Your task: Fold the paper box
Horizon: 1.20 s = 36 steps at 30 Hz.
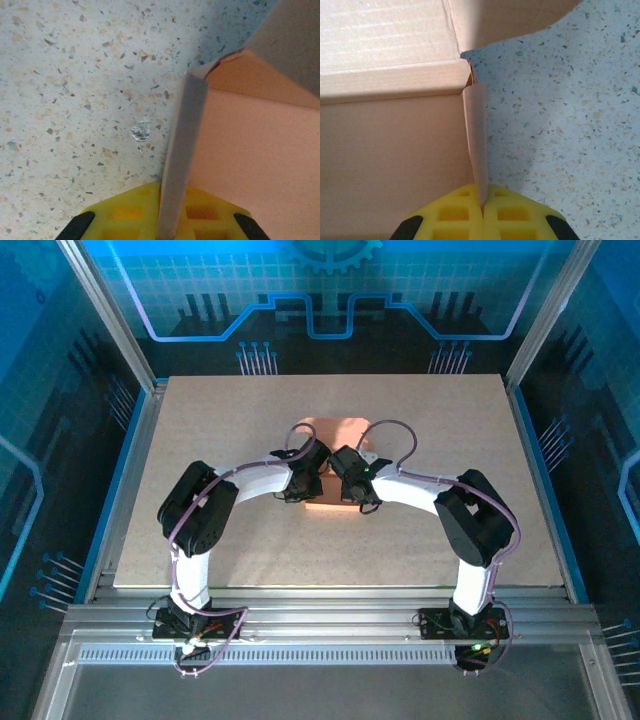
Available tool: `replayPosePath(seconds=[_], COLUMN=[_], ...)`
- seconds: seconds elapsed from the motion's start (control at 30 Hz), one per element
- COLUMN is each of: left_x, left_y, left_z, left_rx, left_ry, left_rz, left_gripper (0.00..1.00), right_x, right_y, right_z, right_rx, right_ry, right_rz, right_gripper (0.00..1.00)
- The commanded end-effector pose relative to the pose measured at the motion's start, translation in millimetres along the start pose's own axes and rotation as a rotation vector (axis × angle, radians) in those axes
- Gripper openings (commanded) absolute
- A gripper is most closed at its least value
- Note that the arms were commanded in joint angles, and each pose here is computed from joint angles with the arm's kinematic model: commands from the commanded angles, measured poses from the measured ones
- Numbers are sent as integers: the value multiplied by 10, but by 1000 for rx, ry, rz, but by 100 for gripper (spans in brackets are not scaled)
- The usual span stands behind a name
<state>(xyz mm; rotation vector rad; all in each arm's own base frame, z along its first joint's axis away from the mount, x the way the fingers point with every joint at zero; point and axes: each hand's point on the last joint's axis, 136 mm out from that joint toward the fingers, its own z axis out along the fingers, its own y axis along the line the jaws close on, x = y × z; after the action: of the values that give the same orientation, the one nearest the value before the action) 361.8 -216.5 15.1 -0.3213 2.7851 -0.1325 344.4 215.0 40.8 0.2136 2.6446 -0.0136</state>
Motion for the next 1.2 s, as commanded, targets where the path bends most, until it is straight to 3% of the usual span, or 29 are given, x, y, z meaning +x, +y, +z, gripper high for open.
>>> replayPosePath(seconds=[0.0, 0.47, 0.57, 0.7, 0.87, 1.17], left_x=[92, -34, 28, 137, 151, 11], left_y=[336, 410, 398, 249, 98, 127], left_z=[42, -74, 13, 99, 86, -179], left_rx=[-174, -387, -376, -260, -103, -21], left_ry=[5, -113, -89, -34, -6, -52], left_rz=[31, 132, 131, 109, 39, -9], left_gripper=[0, 0, 0, 0, 26, 41], right_x=[-22, 4, 3, 0, 2, 22], right_y=[291, 339, 324, 324, 320, 309], right_z=[-56, -28, -26, -34, -36, 4], right_rx=[-79, -76, -71, -72, -70, -68], right_ry=[-15, -7, -8, -9, -8, 2], right_rz=[14, 10, 11, 11, 10, 17], right_gripper=[0, 0, 0, 0, 0, 0])
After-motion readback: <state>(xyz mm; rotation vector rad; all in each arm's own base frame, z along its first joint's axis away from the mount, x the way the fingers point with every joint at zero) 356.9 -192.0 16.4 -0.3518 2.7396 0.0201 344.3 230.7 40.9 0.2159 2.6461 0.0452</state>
